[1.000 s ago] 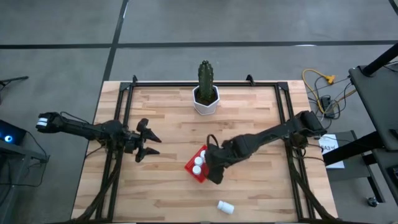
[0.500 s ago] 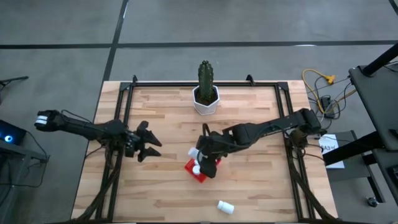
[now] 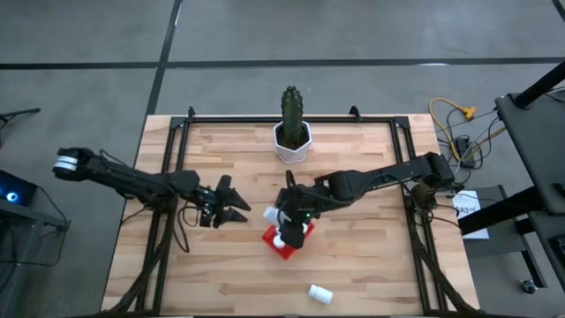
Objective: Pick and place pill bottles into a basket
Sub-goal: Put the white pill bottle into the red bin
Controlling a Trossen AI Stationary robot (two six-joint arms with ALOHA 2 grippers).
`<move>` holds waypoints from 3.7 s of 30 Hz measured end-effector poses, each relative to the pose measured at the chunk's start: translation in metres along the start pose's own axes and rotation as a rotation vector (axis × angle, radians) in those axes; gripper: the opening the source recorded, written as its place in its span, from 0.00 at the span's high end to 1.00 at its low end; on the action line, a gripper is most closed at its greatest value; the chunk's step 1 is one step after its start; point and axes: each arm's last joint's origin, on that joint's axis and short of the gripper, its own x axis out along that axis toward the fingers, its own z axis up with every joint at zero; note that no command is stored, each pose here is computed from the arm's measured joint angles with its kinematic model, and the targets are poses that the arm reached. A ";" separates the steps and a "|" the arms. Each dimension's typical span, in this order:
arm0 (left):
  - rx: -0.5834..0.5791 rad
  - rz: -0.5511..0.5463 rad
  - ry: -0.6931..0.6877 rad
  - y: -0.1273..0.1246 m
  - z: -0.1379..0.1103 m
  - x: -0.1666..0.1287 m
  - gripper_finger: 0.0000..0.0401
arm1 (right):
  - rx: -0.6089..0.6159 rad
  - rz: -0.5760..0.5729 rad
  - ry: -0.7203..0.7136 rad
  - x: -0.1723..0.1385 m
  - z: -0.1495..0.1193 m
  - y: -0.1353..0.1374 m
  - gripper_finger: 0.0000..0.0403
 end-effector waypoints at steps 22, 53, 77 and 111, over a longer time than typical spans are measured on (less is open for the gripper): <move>-0.001 -0.025 0.156 0.040 0.012 0.025 0.27 | -0.012 0.013 0.015 0.000 -0.001 0.000 0.61; 0.146 -0.082 0.075 0.045 0.031 0.067 0.26 | -0.091 0.057 0.029 0.000 0.000 0.000 0.61; 0.036 -0.228 0.114 0.067 0.050 0.078 0.33 | -0.116 0.078 0.047 0.001 0.000 0.001 0.61; 0.011 -0.216 0.164 0.065 0.047 0.078 0.35 | -0.160 0.130 0.051 0.001 0.001 0.003 0.61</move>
